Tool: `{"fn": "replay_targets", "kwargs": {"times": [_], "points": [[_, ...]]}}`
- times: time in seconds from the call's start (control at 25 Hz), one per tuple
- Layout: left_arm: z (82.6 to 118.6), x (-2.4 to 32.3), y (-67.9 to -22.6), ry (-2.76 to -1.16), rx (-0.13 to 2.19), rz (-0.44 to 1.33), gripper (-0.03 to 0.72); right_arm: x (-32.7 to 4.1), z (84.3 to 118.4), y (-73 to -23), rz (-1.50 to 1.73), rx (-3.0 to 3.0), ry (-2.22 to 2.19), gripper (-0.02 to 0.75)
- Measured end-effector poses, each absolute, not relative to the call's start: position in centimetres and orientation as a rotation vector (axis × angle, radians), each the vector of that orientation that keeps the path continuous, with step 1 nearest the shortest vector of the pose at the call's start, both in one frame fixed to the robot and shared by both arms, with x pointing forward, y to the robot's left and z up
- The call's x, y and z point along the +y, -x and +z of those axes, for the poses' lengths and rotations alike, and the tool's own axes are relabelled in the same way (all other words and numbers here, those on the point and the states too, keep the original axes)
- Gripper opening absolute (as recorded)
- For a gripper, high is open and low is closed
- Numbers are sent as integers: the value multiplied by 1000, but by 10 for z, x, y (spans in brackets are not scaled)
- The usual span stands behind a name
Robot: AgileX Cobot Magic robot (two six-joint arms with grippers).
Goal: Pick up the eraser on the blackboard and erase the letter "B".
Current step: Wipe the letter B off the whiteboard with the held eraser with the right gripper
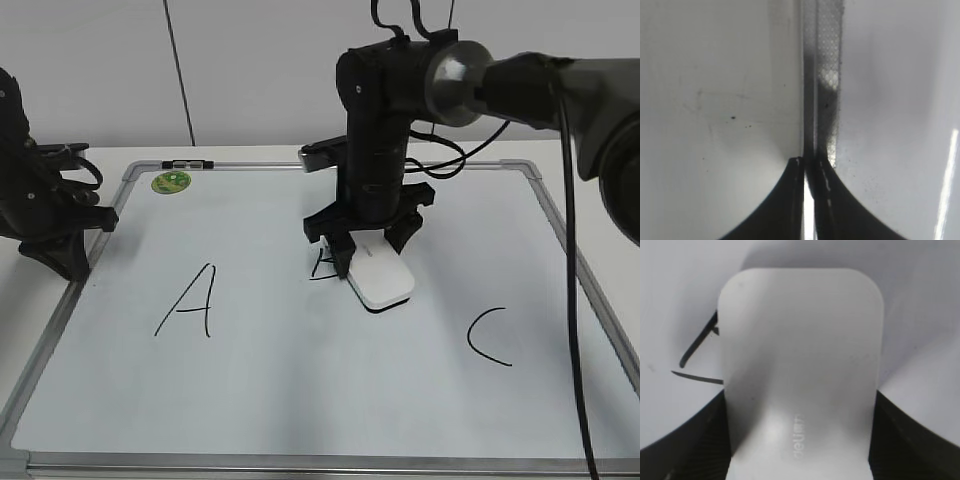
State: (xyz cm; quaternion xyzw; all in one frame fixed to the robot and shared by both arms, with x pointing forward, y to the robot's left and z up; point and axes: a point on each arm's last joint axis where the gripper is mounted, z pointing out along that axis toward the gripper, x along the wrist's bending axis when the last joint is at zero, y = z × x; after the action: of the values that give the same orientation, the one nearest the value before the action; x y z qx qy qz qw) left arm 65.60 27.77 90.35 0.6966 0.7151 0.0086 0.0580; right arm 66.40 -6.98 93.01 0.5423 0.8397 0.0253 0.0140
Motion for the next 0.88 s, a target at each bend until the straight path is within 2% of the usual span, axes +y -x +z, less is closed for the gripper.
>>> {"fn": "replay_targets", "kwargs": {"times": [0.48,0.88], "points": [[904,278,-656,-2109,2168,24,19,-26,929,-639,111,2709,-1581,516],[904,277,-656,-2105,2169,21,19,-50,929,-654,120,2634,-1726,516]]}}
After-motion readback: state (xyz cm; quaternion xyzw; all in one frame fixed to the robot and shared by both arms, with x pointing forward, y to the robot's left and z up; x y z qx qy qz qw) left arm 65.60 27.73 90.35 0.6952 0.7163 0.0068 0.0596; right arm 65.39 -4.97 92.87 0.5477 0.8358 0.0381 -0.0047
